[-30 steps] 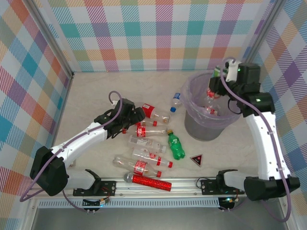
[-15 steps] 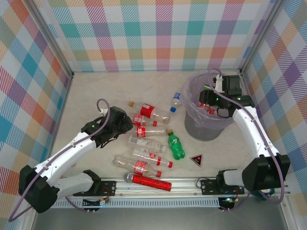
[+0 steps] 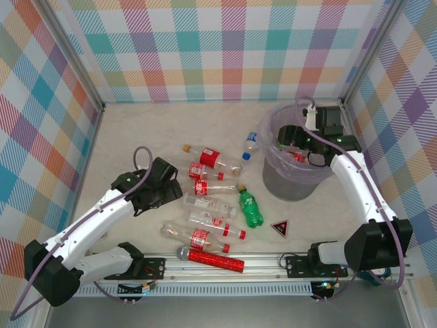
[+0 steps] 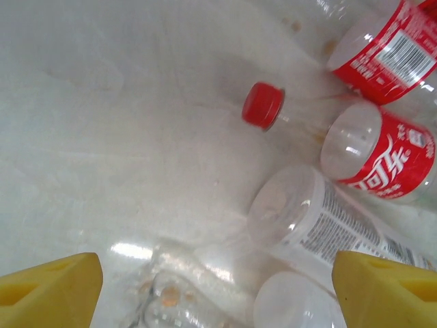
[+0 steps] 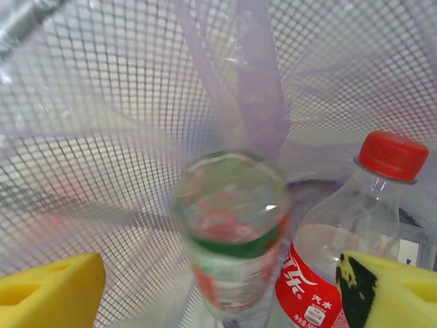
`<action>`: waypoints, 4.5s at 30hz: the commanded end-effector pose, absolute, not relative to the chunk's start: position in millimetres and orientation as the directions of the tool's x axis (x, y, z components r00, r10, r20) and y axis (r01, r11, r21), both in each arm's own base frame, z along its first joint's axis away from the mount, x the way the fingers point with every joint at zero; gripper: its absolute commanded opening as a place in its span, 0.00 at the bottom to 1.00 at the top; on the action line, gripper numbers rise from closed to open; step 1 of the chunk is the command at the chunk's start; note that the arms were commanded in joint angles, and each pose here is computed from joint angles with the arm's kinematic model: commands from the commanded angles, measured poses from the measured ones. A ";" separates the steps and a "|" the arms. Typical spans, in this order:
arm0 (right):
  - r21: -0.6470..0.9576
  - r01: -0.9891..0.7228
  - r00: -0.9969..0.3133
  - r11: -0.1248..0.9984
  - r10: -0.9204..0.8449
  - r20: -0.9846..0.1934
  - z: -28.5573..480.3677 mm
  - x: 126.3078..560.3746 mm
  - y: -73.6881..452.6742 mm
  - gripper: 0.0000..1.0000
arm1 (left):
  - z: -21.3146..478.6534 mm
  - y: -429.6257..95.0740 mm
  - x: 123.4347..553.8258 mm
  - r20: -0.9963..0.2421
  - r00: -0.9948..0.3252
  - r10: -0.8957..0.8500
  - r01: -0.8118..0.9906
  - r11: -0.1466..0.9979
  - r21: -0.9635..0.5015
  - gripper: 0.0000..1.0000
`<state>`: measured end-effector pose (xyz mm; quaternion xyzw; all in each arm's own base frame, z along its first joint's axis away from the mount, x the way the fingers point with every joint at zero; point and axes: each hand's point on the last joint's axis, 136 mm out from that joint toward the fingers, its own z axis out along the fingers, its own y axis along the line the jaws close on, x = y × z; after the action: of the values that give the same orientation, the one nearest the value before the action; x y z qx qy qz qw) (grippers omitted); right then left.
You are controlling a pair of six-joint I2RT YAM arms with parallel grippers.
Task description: Put the plastic bottles in the bin
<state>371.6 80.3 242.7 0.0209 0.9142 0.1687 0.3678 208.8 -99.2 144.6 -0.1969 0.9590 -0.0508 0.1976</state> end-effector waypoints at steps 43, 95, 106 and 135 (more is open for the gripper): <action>0.312 -0.108 -0.676 0.944 0.161 -0.719 258.4 363.4 62.1 0.90 | 44.3 -144.2 116.7 0.151 -0.551 -0.821 -0.833 0.531 -0.156 0.72; 0.277 -0.245 -0.532 0.929 0.110 -0.840 388.6 329.4 68.8 0.90 | 237.7 -111.0 334.9 -0.398 -0.560 -0.727 -0.480 0.676 -0.559 0.40; 0.493 -0.545 -0.593 0.678 0.104 -0.799 424.9 306.5 136.4 0.90 | 325.9 -247.2 404.8 -0.745 -0.627 -0.230 0.387 0.737 -0.553 0.00; 0.522 -0.746 -0.597 0.414 -0.068 -0.800 393.1 326.7 258.6 0.89 | 372.1 -328.9 334.9 -0.971 -0.203 0.122 0.910 0.390 -0.141 0.00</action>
<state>318.8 250.3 373.0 -0.2512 0.7872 0.4574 0.3285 340.3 -323.4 359.8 0.3617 0.6869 -0.3892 0.4958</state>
